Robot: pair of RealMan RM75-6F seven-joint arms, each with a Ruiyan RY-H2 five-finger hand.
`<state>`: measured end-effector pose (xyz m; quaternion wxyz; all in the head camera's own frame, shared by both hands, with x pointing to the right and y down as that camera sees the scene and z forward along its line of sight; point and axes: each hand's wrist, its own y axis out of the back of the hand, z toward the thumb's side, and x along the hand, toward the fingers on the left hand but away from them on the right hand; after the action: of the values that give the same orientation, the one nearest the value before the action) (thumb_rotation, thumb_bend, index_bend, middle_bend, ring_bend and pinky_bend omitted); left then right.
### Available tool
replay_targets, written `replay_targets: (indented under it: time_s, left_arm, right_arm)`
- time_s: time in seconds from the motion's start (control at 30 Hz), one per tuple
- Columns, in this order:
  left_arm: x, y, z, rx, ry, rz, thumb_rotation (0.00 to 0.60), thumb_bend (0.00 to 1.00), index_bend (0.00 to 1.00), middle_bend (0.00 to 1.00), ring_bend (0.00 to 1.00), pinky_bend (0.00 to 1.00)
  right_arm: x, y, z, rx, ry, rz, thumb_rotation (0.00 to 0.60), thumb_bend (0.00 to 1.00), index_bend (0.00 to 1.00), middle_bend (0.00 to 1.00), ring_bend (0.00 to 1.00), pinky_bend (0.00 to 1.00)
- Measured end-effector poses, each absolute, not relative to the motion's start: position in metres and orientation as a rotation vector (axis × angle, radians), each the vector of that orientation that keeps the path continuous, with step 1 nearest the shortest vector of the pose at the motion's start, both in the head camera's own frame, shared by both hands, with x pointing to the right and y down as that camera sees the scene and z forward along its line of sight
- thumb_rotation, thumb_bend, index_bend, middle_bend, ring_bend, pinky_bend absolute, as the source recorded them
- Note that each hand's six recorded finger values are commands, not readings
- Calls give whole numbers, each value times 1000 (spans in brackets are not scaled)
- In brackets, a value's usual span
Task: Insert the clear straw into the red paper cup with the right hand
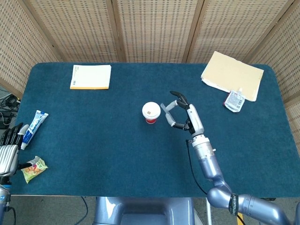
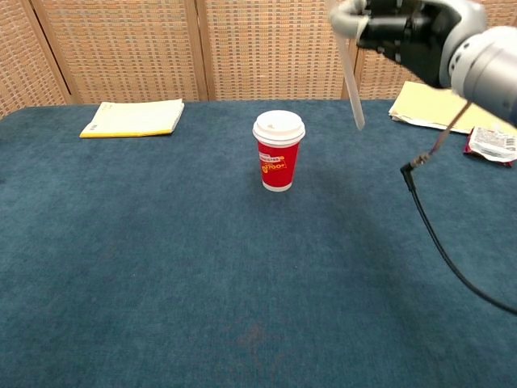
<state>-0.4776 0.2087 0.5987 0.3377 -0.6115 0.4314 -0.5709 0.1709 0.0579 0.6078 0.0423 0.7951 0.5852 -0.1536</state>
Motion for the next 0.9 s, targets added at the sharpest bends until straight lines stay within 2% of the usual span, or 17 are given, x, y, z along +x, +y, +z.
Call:
replay_targets:
  time_s: [0.2, 0.33, 0.9]
  left_arm:
    - [-479, 191, 601, -1566, 1113, -1510, 600, 111, 0, 0, 0, 0]
    - [-479, 187, 607, -1559, 1108, -1522, 600, 111, 0, 0, 0, 0]
    - [-486, 188, 625, -1549, 1130, -1560, 600, 111, 0, 0, 0, 0]
  right_arm:
    - [165, 10, 588, 2406, 1847, -283, 600, 604, 594, 224, 0, 0]
    - [160, -5, 585, 2382, 1833, -236, 600, 604, 597, 226, 0, 0]
    - [144, -4, 608, 2304, 1768, -204, 600, 604, 596, 226, 0, 0]
